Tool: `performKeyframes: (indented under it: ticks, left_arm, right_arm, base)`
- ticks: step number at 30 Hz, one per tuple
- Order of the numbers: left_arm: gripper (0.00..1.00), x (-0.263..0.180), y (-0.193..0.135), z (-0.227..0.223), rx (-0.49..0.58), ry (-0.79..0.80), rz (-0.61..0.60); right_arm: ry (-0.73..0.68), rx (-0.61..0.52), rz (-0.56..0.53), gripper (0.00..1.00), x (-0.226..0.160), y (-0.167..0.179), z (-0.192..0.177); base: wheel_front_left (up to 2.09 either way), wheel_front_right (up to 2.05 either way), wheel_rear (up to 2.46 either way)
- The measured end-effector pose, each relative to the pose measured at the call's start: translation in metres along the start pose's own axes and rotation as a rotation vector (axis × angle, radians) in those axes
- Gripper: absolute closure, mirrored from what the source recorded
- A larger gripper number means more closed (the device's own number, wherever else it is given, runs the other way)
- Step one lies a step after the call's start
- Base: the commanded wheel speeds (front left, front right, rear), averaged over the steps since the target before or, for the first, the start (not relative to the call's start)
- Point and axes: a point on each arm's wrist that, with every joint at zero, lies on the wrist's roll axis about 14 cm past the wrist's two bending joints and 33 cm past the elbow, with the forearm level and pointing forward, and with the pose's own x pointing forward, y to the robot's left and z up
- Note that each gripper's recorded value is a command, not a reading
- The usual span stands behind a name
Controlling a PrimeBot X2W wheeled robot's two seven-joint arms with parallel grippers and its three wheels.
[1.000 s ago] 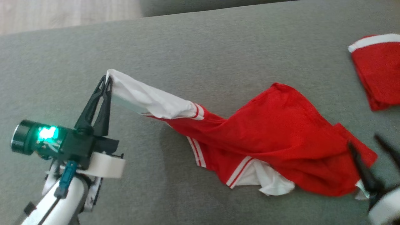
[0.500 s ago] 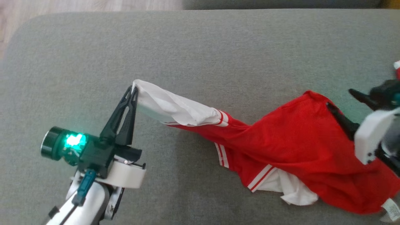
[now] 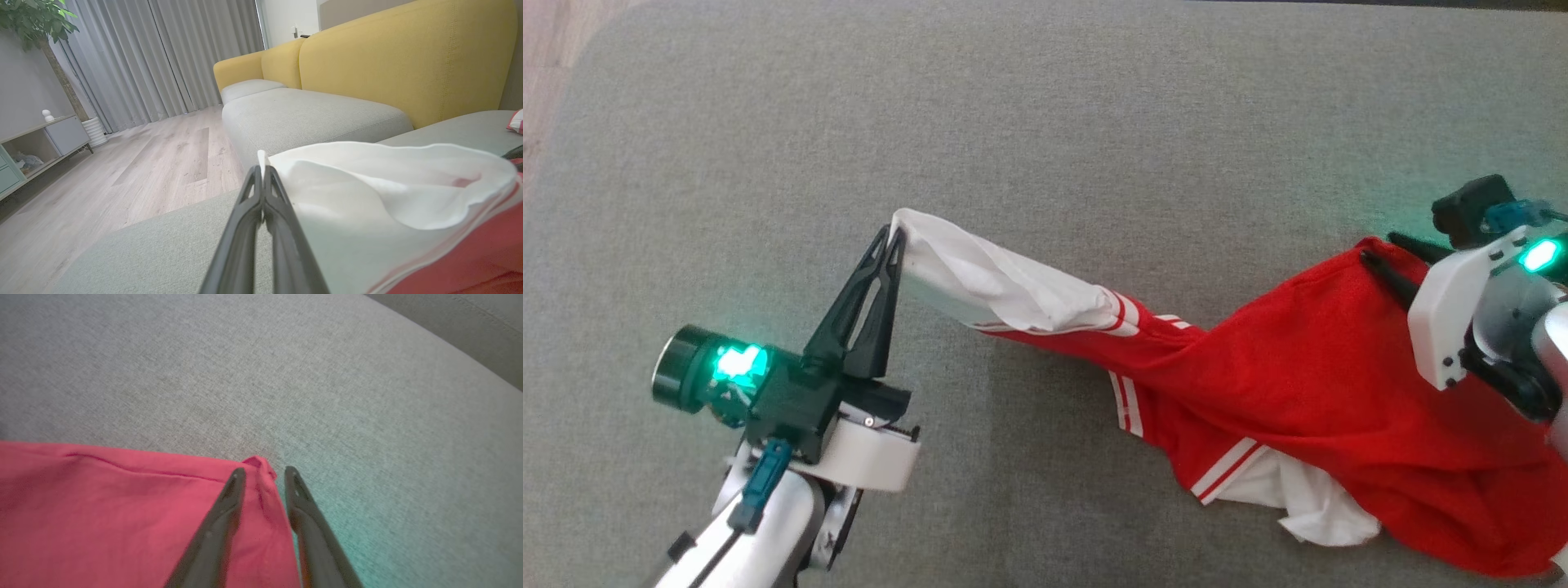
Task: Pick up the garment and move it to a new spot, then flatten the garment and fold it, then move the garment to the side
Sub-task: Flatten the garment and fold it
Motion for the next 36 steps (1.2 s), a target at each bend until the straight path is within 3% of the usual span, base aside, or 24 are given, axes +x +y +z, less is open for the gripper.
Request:
performKeyframes:
  ticks: [1,4,9,14,19,25,26,30,33,36]
  left_arm:
    - [1.00,0.000,0.000,0.000,0.001,-0.001,0.001]
    - [1.00,0.000,0.001,-0.001,0.002,0.000,0.002]
    - [1.00,0.002,0.000,0.000,-0.006,-0.009,0.000]
    - [1.00,0.018,0.006,0.016,0.027,-0.064,-0.028]
    - [1.00,0.071,0.027,0.080,0.135,-0.256,-0.065]
    - [1.00,0.141,0.054,0.192,0.272,-0.530,-0.054]
    - [1.00,0.160,0.062,0.225,0.334,-0.595,-0.037]
    - [1.00,0.188,0.065,0.277,0.399,-0.705,-0.022]
    - [1.00,0.203,0.058,0.291,0.405,-0.738,-0.054]
    - [1.00,0.220,0.052,0.264,0.385,-0.681,-0.097]
  right_arm:
    - [0.008,0.005,0.006,0.69,0.002,0.001,-0.001]
    - [-0.012,0.028,0.018,1.00,0.003,0.003,0.000]
    - [-0.125,0.125,0.020,1.00,0.001,-0.001,0.025]
    - [-0.255,0.243,-0.023,1.00,-0.008,-0.026,0.057]
    - [-0.474,0.338,-0.135,1.00,-0.035,-0.088,0.121]
    - [-0.757,0.336,-0.300,1.00,-0.091,-0.164,0.202]
    - [-0.835,0.304,-0.361,1.00,-0.111,-0.184,0.224]
    - [-0.953,0.245,-0.456,1.00,-0.139,-0.213,0.253]
    - [-0.981,0.207,-0.508,1.00,-0.144,-0.227,0.259]
    - [-0.949,0.213,-0.507,1.00,-0.125,-0.229,0.248]
  base:
    - [0.00,0.00,0.00]
    - [0.00,0.00,0.00]
    - [0.00,0.00,0.00]
    - [0.00,0.00,0.00]
    - [0.00,0.00,0.00]
    - [0.00,0.00,0.00]
    - [0.00,0.00,0.00]
    - [0.00,0.00,0.00]
    - [0.00,0.00,0.00]
    - [0.00,0.00,0.00]
